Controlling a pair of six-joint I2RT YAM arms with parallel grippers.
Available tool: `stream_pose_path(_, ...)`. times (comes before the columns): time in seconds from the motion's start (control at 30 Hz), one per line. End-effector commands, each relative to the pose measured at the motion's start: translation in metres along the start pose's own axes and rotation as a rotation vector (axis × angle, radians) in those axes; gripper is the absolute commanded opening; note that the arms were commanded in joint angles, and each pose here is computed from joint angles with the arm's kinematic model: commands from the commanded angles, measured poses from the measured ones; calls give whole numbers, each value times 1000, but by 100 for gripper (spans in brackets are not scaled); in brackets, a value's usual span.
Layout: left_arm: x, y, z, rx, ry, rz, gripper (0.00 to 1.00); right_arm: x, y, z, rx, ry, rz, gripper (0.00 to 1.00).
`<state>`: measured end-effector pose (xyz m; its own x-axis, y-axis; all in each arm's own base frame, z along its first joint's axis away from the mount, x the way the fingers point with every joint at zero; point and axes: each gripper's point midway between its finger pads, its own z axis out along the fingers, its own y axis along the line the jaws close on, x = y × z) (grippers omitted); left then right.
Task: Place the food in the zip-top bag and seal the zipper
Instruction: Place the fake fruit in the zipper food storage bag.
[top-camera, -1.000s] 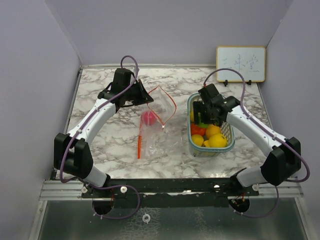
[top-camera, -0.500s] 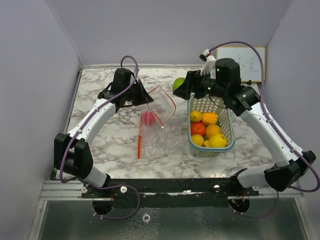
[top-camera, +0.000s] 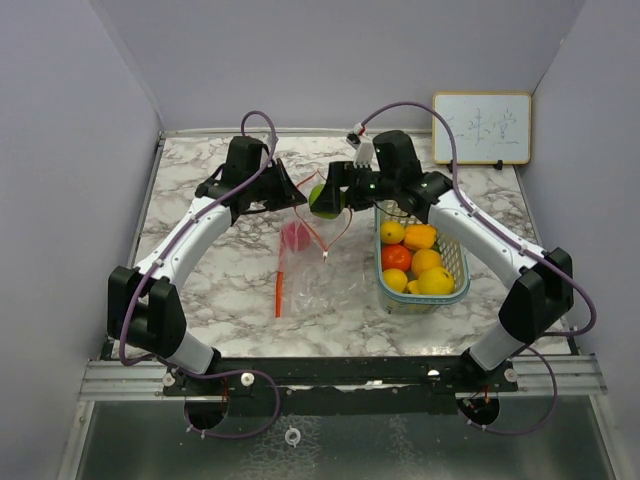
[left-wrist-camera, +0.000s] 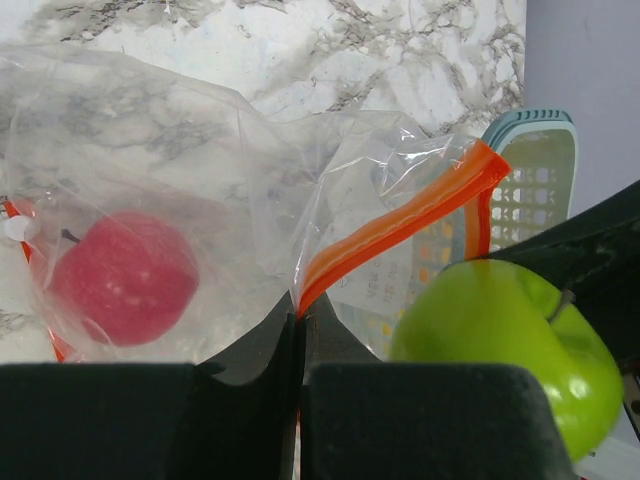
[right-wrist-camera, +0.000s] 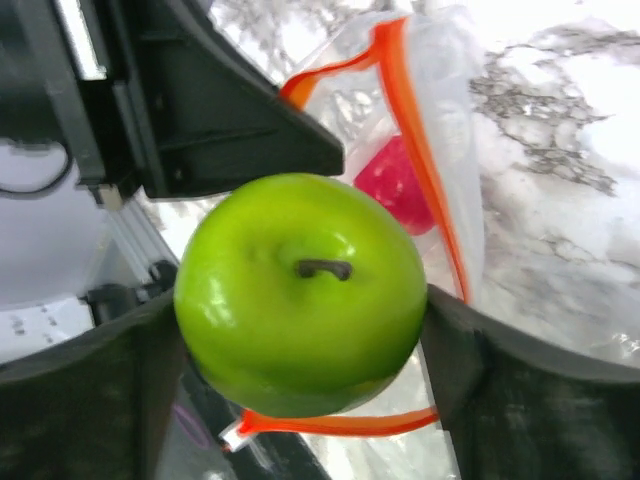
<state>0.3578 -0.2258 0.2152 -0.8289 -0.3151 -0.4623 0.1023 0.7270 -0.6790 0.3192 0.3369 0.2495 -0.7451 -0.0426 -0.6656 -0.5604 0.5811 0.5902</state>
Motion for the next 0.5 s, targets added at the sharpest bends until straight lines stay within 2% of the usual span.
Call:
stream_pose_path(0.0, -12, -25, -17, 60, -43, 29, 0, -27, -14, -18, 170, -82, -51, 100)
stream_pose_path(0.27, -13, -24, -11, 66, -31, 30, 0, -35, -13, -46, 256, -107, -66, 100)
stream_pose_path(0.37, -13, -23, -11, 62, -27, 38, 0, -31, -30, -79, 424, -118, -34, 100)
stream_pose_path(0.47, -11, -22, -10, 61, -25, 44, 0, -8, -62, -113, 648, -83, 6, 100)
